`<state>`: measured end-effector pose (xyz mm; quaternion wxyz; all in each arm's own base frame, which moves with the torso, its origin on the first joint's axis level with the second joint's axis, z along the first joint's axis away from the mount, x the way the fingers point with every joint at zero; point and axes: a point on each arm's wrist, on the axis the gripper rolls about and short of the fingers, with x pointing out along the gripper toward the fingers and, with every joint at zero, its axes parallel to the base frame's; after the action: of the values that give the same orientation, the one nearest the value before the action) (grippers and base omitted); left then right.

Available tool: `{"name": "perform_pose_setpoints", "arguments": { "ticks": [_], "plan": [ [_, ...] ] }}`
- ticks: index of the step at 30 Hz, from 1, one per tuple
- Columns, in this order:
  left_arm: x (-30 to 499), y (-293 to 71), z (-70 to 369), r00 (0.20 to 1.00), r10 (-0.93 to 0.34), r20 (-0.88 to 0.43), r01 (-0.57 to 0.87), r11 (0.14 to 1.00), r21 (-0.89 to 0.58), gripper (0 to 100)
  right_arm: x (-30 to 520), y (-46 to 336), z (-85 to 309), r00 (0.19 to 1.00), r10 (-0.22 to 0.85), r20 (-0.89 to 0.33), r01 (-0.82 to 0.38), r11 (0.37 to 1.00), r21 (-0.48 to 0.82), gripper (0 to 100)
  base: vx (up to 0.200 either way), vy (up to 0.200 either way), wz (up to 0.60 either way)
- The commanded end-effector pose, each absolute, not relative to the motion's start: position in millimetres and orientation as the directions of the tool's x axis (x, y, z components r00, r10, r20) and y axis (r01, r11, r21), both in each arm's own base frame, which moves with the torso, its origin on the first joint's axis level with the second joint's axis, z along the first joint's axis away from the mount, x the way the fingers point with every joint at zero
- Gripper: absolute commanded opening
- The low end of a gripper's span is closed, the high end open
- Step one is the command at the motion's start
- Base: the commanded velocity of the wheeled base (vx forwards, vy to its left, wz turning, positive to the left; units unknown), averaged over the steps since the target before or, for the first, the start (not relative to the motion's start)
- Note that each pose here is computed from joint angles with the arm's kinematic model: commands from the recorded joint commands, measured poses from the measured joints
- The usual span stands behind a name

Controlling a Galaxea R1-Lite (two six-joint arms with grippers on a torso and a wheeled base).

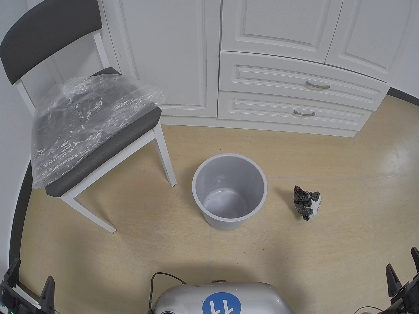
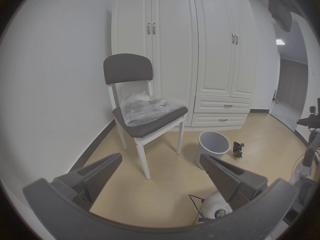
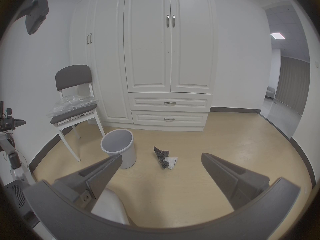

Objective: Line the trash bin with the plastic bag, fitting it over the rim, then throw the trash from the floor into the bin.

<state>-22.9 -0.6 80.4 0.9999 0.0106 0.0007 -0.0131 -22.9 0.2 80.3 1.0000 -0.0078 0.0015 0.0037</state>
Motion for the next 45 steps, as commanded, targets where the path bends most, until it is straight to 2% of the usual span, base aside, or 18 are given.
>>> {"name": "perform_pose_setpoints", "arguments": {
  "ticks": [1, 41, 45],
  "plan": [
    [-22.9, -0.6, 75.6, 1.000, -0.026, -0.002, 0.026, 0.999, 0.021, 100, -22.9, 0.2, 75.4, 1.000, 0.008, -0.003, -0.008, 1.000, -0.017, 100, 0.000, 0.000, 0.00],
    [-22.9, -0.6, 75.6, 1.000, -0.025, -0.002, 0.025, 0.999, 0.021, 100, -22.9, 0.2, 75.4, 1.000, 0.008, -0.003, -0.008, 1.000, -0.017, 100, 0.000, 0.000, 0.00],
    [-22.9, -0.6, 75.6, 1.000, -0.025, -0.002, 0.025, 0.999, 0.021, 100, -23.0, 0.4, 75.5, 1.000, 0.014, -0.005, -0.014, 0.999, -0.051, 100, 0.000, 0.000, 0.00]
  ]
}}
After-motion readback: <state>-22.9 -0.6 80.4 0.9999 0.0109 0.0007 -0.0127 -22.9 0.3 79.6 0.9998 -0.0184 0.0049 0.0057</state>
